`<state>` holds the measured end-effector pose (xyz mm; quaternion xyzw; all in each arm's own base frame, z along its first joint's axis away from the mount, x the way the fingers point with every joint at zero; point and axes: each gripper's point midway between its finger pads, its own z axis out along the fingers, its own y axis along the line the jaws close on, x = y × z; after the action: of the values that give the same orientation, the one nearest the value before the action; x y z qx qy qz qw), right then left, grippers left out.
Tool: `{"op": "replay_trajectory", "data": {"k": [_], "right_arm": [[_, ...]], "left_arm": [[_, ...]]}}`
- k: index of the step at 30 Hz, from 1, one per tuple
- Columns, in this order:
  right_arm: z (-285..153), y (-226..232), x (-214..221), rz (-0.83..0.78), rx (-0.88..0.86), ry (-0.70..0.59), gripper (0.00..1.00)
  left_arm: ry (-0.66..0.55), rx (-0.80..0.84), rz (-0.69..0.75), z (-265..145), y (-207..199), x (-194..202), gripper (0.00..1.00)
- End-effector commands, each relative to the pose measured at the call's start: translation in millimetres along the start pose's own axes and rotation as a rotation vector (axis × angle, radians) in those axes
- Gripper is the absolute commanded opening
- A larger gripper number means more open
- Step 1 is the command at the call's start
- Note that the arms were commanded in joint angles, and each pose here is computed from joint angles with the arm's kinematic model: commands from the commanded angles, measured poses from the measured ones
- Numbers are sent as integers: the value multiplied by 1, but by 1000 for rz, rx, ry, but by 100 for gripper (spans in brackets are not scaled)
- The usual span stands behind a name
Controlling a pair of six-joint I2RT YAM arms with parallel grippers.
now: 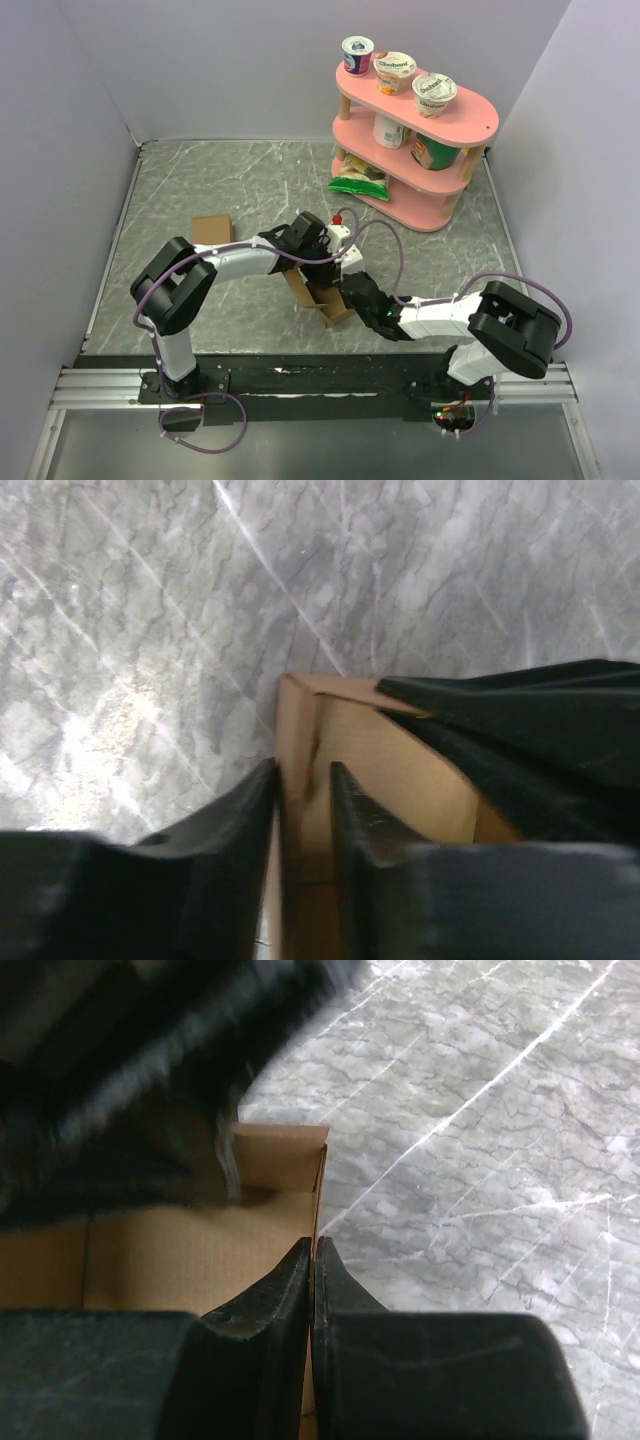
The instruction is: Fold the paper box
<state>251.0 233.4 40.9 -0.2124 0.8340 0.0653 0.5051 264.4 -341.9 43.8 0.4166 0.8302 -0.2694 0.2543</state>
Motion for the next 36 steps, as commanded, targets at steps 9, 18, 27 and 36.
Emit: {"op": "replay_trajectory", "data": {"k": [9, 18, 27, 36], "right_arm": [[-10, -8, -11, 238, 170, 50, 12], [-22, -42, 13, 361, 347, 136, 12], [-26, -53, 13, 505, 427, 175, 14], [-15, -32, 1, 623, 407, 212, 31]], "left_arm": [[-168, 105, -55, -23, -15, -62, 72], [-287, 107, -80, -58, -4, -96, 94], [-567, -154, -269, -133, 62, -167, 96], [-731, -289, -422, -196, 103, -154, 96]]}}
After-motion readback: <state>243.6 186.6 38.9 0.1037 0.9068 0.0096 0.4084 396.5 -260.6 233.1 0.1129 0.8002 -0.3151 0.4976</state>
